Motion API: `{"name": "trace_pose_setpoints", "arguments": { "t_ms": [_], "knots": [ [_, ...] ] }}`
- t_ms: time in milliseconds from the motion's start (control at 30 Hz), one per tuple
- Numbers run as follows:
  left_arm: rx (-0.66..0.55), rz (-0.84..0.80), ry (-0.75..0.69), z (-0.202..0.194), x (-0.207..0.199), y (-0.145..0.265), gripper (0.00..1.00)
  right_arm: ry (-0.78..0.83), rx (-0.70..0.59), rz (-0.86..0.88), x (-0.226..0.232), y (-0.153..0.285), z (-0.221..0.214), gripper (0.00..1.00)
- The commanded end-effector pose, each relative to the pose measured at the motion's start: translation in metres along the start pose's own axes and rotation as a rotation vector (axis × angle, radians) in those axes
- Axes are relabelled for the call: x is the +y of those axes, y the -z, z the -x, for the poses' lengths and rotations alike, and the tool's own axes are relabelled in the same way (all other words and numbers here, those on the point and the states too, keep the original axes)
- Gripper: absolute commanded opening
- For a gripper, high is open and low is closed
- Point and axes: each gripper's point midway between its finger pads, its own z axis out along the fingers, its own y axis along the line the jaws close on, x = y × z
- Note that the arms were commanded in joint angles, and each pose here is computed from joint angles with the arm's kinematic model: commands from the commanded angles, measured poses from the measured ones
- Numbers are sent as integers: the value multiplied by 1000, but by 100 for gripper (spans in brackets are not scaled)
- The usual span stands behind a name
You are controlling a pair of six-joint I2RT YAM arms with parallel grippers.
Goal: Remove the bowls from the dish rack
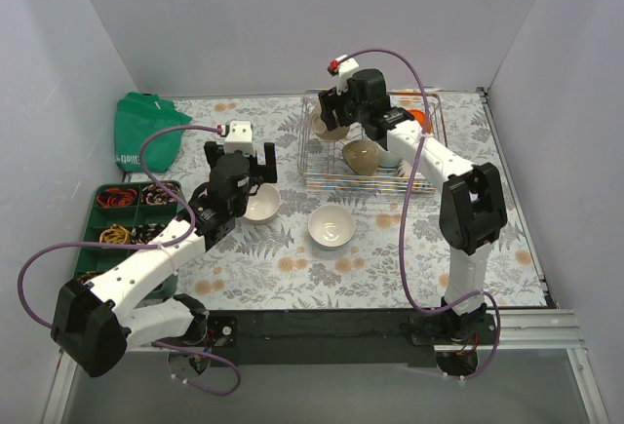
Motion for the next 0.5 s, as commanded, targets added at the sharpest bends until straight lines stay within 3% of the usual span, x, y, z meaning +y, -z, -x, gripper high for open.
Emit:
{"name": "trace_pose_setpoints", "arguments": {
  "t_ms": [0, 233, 467],
  "knots": [
    [-33, -3, 30, 17, 1, 2, 98, -180, -94, -92, 6, 8, 42, 1],
    [-38, -2, 33, 19, 2, 3, 98, -388, -32, -161, 8, 17, 17, 1],
    [-18, -5, 22, 15, 2, 5, 98, -483, 81, -196, 22, 20, -27, 1]
  ]
}}
